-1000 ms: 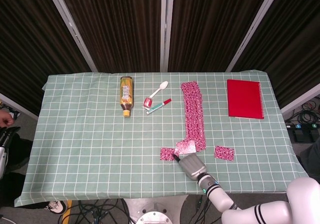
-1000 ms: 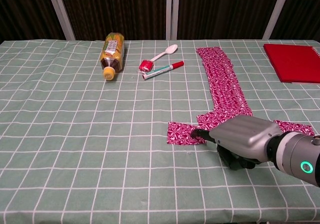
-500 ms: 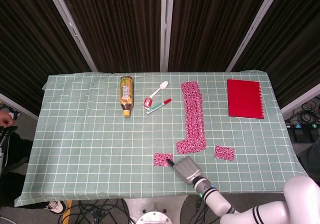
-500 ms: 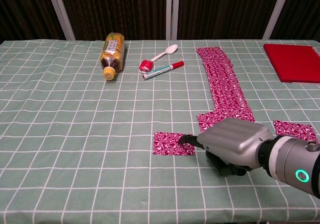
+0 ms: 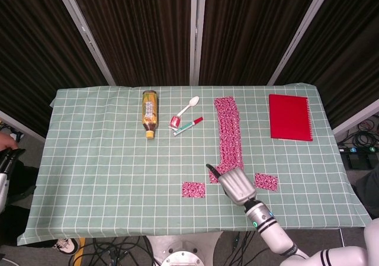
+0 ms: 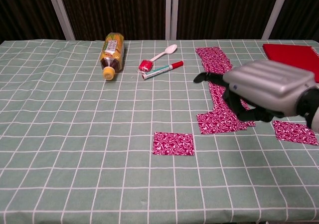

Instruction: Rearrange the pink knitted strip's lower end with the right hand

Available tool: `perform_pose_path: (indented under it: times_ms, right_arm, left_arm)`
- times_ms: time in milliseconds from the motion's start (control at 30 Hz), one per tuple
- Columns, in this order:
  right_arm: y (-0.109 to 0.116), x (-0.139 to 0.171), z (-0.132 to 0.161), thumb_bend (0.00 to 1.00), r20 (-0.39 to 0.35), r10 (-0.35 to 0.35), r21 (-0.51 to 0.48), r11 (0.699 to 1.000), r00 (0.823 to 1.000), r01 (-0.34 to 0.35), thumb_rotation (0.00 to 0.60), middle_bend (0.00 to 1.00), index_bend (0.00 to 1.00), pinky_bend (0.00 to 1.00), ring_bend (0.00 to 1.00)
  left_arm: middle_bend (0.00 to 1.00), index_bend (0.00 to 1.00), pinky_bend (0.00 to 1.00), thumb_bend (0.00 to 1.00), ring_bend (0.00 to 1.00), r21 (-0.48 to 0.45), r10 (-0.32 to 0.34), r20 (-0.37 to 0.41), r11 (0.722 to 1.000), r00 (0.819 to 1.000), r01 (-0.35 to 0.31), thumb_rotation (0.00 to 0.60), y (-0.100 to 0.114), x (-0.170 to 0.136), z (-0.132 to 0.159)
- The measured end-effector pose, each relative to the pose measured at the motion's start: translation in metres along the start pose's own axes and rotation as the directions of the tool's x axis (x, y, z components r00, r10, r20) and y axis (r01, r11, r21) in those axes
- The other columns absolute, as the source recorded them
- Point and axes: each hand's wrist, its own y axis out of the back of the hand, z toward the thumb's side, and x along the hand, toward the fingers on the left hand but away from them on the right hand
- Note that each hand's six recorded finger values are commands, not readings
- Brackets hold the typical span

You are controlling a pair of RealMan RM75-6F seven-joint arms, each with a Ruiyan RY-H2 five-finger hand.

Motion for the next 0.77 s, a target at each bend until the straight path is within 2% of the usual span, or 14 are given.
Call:
perform_pose_path:
  times_ms: [100,167,200,233,267,300,367,433,633,700,767]
  right_arm:
    - [0.024,0.014,-0.030,0.68,0.039,-0.138,0.013,0.990,0.990,0.137,0.600,0.71,0.22,0.58,0.62]
    - [0.034,0.027,-0.055,0.46,0.074,-0.201,0.041,0.979,0.977,0.199,0.600,0.47,0.20,0.38,0.34]
    - [0.039,0.037,-0.072,0.39,0.101,-0.224,0.067,0.974,0.969,0.218,0.600,0.37,0.18,0.30,0.23]
    - [0.041,0.045,-0.084,0.30,0.123,-0.230,0.089,0.971,0.965,0.220,0.600,0.23,0.13,0.19,0.10]
    - [0.041,0.051,-0.095,0.23,0.147,-0.229,0.112,0.970,0.962,0.214,0.600,0.11,0.07,0.10,0.03]
    - [0.041,0.060,-0.110,0.19,0.186,-0.222,0.140,0.970,0.957,0.197,0.600,0.03,0.03,0.05,0.00]
    - [0.039,0.070,-0.129,0.16,0.245,-0.210,0.162,0.971,0.946,0.174,0.600,0.00,0.01,0.00,0.00]
    - [0.035,0.081,-0.148,0.16,0.303,-0.206,0.158,0.974,0.931,0.164,0.600,0.00,0.00,0.00,0.00]
    - [0.024,0.117,-0.197,0.15,0.427,-0.197,0.090,0.980,0.883,0.175,0.600,0.00,0.00,0.00,0.00]
    - [0.018,0.128,-0.208,0.15,0.452,-0.182,0.078,0.983,0.874,0.164,0.600,0.00,0.00,0.00,0.00]
    - [0.015,0.131,-0.209,0.15,0.452,-0.174,0.070,0.985,0.875,0.159,0.600,0.00,0.00,0.00,0.00]
  left_arm:
    - [0.16,0.15,0.20,0.10,0.10,0.000,0.000,0.005,1.000,1.000,0.000,0.600,-0.001,0.001,0.004]
    - [0.16,0.15,0.20,0.09,0.10,0.001,0.000,0.008,1.000,1.000,0.000,0.600,-0.001,0.002,0.006]
    - [0.16,0.15,0.20,0.10,0.10,0.002,0.001,0.010,1.000,1.000,-0.001,0.600,-0.001,0.002,0.007]
    - [0.16,0.15,0.20,0.09,0.10,0.003,0.001,0.011,1.000,1.000,-0.001,0.600,-0.001,0.003,0.009]
    - [0.16,0.15,0.20,0.10,0.10,0.004,0.000,0.012,1.000,1.000,0.000,0.600,-0.002,0.003,0.010]
    - [0.16,0.15,0.20,0.10,0.10,0.005,-0.001,0.014,1.000,1.000,0.001,0.600,-0.002,0.003,0.011]
    - [0.16,0.15,0.20,0.10,0.10,0.008,-0.005,0.018,1.000,1.000,0.005,0.600,-0.003,0.005,0.013]
    - [0.16,0.15,0.20,0.10,0.10,0.011,-0.007,0.023,1.000,1.000,0.007,0.600,-0.004,0.006,0.016]
    - [0.16,0.15,0.20,0.10,0.10,0.016,-0.009,0.037,1.000,0.999,0.008,0.600,-0.007,0.007,0.022]
    - [0.16,0.15,0.20,0.10,0.10,0.016,-0.009,0.041,1.000,0.999,0.008,0.600,-0.008,0.007,0.024]
    - [0.16,0.15,0.20,0.10,0.10,0.016,-0.006,0.044,1.000,0.999,0.005,0.600,-0.008,0.006,0.026]
